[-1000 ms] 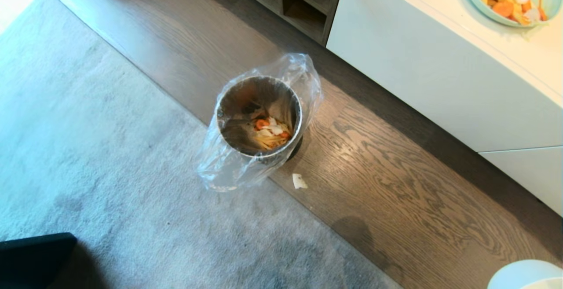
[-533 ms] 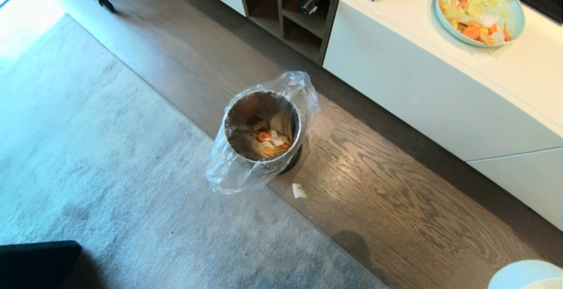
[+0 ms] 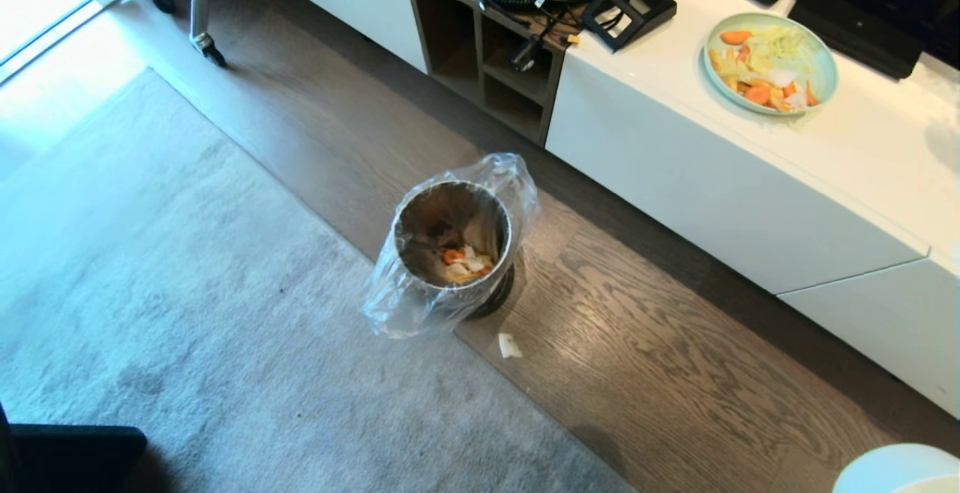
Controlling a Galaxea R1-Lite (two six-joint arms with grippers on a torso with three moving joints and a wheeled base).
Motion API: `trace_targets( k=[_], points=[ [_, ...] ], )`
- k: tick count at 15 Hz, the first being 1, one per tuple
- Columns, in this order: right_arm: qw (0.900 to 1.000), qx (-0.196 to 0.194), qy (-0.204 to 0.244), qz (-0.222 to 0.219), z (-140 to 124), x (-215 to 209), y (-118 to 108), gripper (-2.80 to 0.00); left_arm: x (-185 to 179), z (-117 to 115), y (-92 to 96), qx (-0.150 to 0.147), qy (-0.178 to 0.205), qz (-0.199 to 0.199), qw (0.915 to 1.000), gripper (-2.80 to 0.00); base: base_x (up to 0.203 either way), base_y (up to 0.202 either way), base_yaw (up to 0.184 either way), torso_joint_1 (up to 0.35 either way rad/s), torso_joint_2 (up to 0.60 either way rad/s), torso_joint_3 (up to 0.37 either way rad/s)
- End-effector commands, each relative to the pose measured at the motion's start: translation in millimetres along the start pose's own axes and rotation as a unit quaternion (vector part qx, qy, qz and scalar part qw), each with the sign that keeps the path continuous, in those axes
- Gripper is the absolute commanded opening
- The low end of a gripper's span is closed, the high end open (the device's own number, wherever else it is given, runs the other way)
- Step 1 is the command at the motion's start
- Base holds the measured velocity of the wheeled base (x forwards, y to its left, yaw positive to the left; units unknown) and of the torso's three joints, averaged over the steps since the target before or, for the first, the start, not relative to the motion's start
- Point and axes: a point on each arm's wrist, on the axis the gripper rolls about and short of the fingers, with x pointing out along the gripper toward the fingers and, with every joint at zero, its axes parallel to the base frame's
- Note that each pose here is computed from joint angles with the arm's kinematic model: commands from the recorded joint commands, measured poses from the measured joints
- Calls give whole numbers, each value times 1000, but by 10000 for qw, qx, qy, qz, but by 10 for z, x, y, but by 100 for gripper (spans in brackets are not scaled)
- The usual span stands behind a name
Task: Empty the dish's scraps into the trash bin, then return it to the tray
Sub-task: Put the bowl back to the table
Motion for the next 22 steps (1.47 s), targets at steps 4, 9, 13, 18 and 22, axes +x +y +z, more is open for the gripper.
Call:
trace_targets(
  k=[4, 9, 13, 18, 22],
  points=[
    [10000, -2, 5, 1, 1, 1, 0, -280, 0, 1, 0, -12, -7, 3, 10000, -280, 0, 0, 0, 0, 3, 197],
    [10000, -2, 5, 1, 1, 1, 0, -280, 0, 1, 0, -12, -8, 3, 10000, -280, 0, 0, 0, 5, 0, 203],
    [10000, -2, 5, 1, 1, 1, 0, -280, 0, 1, 0, -12, -7, 3, 10000, -280, 0, 0, 0, 1, 1, 204],
    [10000, -2, 5, 1, 1, 1, 0, -280, 0, 1, 0, -19, -7, 3, 10000, -280, 0, 0, 0, 4, 1, 202],
    [10000, -2, 5, 1, 1, 1, 0, -280, 0, 1, 0, -19, -7, 3, 10000, -280, 0, 0, 0, 1, 5, 202]
  ],
)
